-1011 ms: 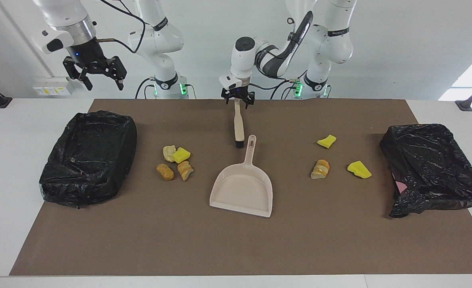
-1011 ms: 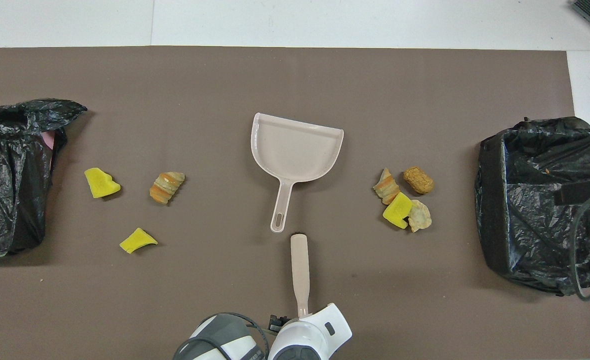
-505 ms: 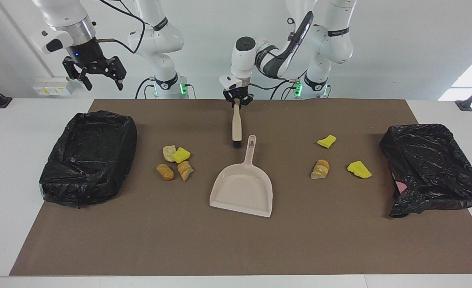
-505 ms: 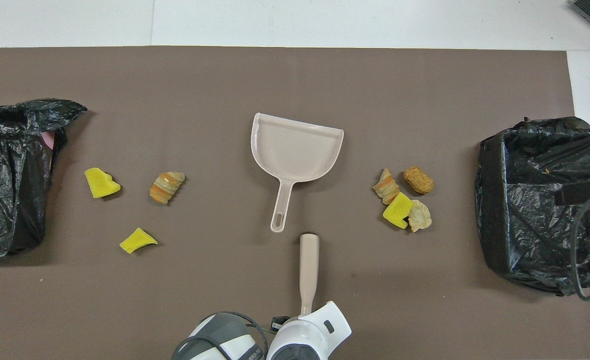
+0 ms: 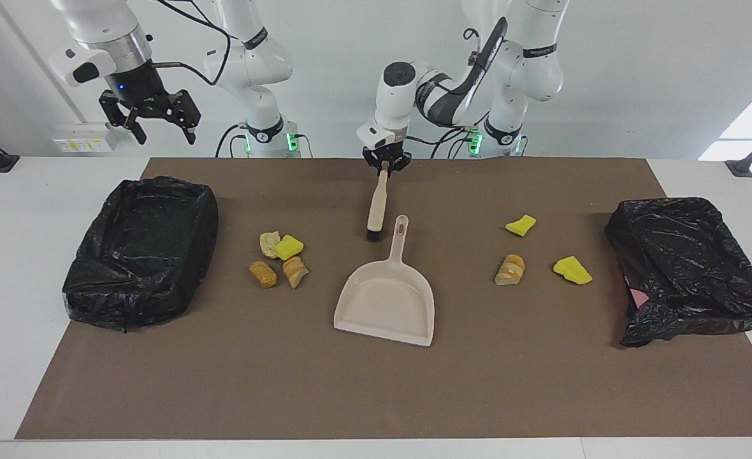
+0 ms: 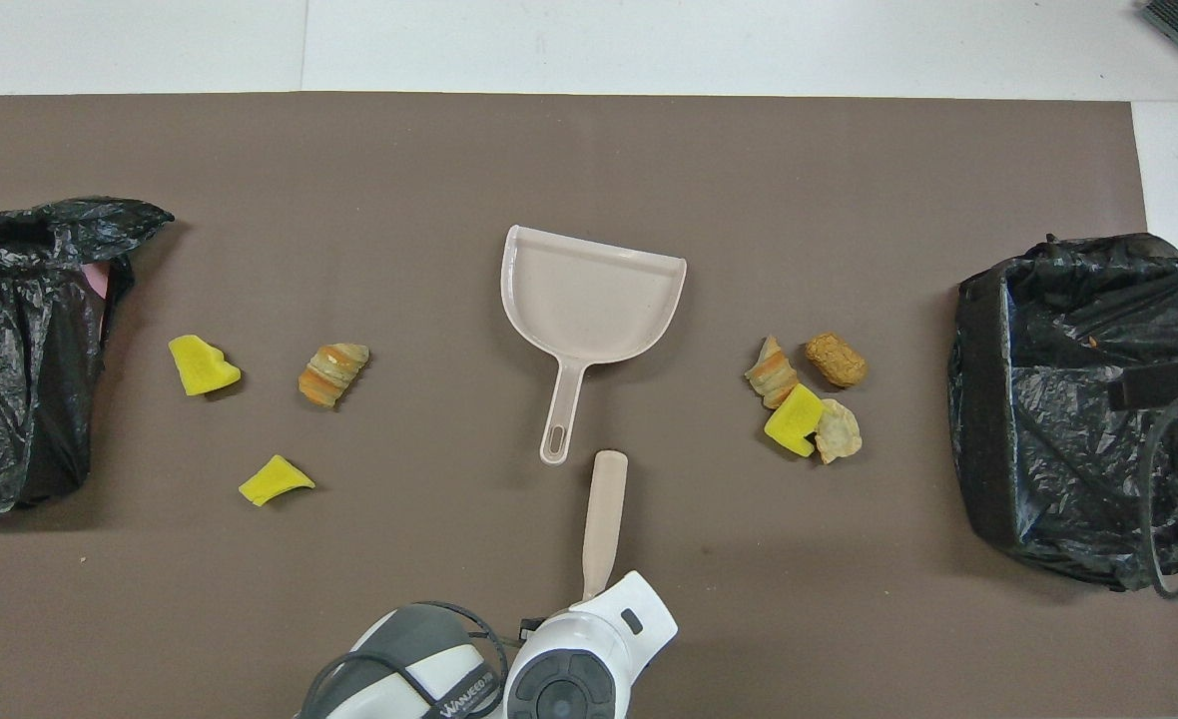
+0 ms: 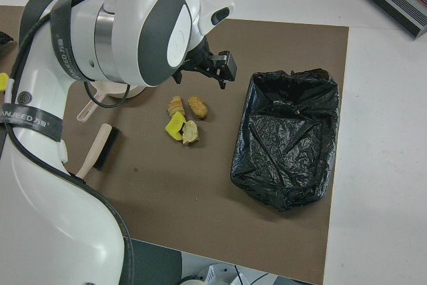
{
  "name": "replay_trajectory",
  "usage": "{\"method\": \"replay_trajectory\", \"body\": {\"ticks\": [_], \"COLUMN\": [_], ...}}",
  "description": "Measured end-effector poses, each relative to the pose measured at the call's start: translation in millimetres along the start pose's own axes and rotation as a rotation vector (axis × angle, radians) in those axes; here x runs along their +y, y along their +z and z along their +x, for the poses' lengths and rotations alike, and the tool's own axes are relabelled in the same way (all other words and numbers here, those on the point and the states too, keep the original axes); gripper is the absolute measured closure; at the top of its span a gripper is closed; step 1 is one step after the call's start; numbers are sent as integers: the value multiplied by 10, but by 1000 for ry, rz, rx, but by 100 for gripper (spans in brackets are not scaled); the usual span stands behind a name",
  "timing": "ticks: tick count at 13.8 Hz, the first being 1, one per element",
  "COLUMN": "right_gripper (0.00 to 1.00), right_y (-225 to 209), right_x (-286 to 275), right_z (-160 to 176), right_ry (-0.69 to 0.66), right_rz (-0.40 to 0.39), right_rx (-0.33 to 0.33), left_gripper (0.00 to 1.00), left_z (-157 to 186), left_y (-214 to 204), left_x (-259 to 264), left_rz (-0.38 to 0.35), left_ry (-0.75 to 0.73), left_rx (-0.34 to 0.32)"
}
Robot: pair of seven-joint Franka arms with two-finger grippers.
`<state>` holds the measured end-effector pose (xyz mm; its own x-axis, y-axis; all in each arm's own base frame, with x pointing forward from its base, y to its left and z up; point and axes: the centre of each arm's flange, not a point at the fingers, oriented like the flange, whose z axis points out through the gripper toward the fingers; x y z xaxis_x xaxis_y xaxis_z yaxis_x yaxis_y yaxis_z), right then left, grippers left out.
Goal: Sweep and dump trash in bin
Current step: 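Move the left gripper down to the beige brush and grasp its handle, then bring the brush to the pile while the right gripper grasps the dustpan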
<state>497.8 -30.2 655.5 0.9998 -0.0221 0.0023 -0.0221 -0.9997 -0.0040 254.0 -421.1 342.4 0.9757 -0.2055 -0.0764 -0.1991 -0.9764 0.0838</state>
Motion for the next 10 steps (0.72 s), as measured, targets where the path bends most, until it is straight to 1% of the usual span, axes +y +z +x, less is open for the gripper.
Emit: {"method": "replay_trajectory", "body": {"ticks": [2, 4, 6, 8, 10], "right_gripper": [0, 0, 0, 0, 0], "right_y": [1, 1, 1, 2, 21], "right_x": [0, 0, 0, 0, -20], "right_z": [0, -1, -1, -1, -1], "right_ry": [0, 0, 0, 0, -4], "right_rz": [0, 0, 0, 0, 0], "right_rx": [0, 0, 0, -1, -5], "left_gripper": [73, 73, 73, 73, 73], "left_z": [-4, -14, 81, 268, 503], "left_y": [-58, -160, -354, -570, -767], "left_x": [-96, -266, -542, -886, -1316], "left_rz": [28, 72, 90, 100, 135], "left_ry": [-26, -57, -116, -187, -245], "left_rx": [-35, -93, -127, -133, -126]}}
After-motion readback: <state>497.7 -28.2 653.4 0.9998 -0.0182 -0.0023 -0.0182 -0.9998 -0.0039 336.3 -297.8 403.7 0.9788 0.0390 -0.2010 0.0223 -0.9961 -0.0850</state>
